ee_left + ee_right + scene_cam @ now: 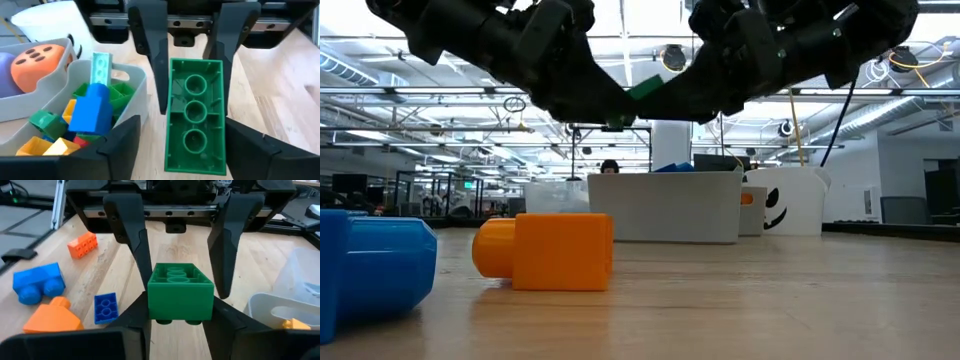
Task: Pick & Place Toys
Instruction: Put the green game piece into the bottom gray bin, then put the orange game piece into the bottom gray bin
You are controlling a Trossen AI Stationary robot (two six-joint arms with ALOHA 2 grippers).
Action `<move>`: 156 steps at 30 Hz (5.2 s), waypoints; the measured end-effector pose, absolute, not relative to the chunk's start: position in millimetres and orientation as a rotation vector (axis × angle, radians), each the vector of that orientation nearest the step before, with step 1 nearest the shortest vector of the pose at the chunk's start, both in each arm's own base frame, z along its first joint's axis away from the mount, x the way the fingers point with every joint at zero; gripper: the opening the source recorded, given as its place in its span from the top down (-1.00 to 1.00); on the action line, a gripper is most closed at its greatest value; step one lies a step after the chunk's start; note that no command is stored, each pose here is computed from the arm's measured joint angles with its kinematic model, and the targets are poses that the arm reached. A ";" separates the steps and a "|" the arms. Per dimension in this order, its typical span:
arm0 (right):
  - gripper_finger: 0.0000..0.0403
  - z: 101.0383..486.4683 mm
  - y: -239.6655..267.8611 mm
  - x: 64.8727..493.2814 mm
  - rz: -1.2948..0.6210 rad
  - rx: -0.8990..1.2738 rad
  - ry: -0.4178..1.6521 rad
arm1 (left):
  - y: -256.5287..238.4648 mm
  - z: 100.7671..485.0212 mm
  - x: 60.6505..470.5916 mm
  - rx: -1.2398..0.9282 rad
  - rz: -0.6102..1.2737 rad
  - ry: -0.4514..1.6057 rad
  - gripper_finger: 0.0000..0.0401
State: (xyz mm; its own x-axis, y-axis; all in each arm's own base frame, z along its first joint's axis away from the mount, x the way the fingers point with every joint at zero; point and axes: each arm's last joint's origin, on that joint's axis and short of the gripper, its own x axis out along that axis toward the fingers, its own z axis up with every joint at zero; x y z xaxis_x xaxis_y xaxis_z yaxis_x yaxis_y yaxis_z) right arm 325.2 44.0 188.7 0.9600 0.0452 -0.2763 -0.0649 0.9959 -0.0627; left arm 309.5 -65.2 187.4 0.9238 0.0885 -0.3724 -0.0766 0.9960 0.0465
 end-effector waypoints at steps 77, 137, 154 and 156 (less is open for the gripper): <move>-0.44 191.9 26.5 314.3 -0.180 -0.172 0.404 | -183.5 241.1 251.7 -0.089 -0.336 0.763 -0.37; -0.39 192.6 28.9 314.5 -0.174 -0.155 0.393 | -213.0 130.6 174.9 -0.230 0.098 1.038 0.19; -0.39 192.8 29.0 314.5 -0.173 -0.155 0.392 | -175.2 129.9 205.8 -0.054 0.294 0.916 0.62; -0.40 192.8 28.9 314.5 -0.173 -0.155 0.392 | -170.9 131.3 210.7 -0.016 0.324 0.872 0.62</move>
